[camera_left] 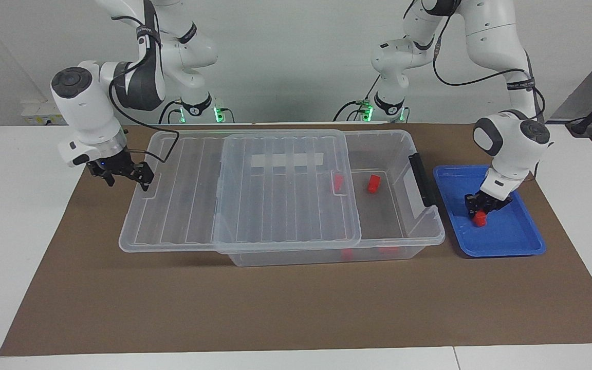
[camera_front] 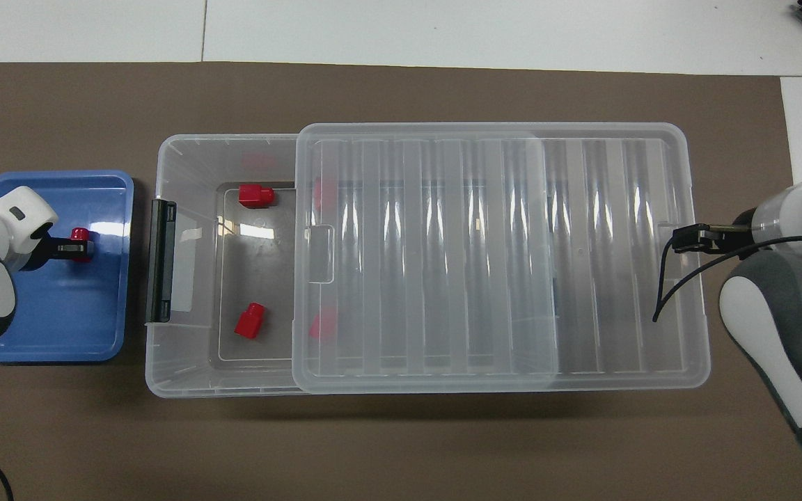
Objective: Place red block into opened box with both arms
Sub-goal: 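Carry the red block from the blue tray over the open box with the left gripper, then lower the red block into the box with the left gripper, then open the left gripper to release the red block inside the box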
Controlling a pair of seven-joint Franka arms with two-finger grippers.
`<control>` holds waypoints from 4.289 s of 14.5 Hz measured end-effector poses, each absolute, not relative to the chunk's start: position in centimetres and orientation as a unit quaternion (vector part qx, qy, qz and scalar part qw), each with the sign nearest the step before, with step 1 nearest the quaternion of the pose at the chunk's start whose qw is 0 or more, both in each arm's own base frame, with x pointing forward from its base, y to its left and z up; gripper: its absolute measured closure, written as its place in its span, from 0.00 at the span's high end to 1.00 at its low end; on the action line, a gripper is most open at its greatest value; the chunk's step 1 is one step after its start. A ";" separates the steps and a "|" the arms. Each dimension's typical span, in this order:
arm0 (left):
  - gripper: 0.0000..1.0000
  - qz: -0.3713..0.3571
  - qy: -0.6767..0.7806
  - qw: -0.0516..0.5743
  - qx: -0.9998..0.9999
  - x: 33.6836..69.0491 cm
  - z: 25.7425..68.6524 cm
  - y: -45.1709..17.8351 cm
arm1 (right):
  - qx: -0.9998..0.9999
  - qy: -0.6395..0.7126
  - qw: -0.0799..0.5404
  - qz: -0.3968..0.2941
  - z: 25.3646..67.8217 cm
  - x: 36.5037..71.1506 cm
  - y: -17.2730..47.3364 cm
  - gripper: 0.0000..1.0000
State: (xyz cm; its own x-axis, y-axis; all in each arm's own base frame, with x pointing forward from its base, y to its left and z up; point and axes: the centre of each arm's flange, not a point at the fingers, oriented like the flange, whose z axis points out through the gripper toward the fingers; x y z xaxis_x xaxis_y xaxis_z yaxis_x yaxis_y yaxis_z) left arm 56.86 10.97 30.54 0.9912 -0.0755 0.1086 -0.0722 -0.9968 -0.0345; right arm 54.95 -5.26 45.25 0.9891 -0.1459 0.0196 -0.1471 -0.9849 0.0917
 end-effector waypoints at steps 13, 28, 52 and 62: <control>0.34 -0.008 -0.019 -0.002 -1.000 60.9 46.8 -3.3 | 0.996 -0.065 0.053 -0.006 48.0 55.2 -5.5 1.00; 0.34 -0.018 -0.080 -0.007 -0.997 53.3 47.1 -18.6 | 0.997 -0.080 0.004 -0.020 59.3 54.2 -4.5 1.00; 0.34 -0.063 -0.066 -0.035 -0.995 51.5 32.5 -22.4 | 0.997 -0.068 0.006 -0.022 60.4 54.2 -3.1 1.00; 0.34 -0.065 -0.066 -0.034 -0.995 51.9 30.8 -22.3 | 0.997 -0.068 0.006 -0.022 60.4 54.3 -3.1 1.00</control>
State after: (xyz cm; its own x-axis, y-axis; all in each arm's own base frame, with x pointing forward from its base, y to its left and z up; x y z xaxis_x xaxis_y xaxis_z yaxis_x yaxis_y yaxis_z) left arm 51.95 -22.27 30.77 0.9828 0.1361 0.1246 0.1274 -0.9890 0.0756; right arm 54.25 -3.09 60.39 0.9899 -0.1351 -0.0433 -0.1345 -0.9908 0.0147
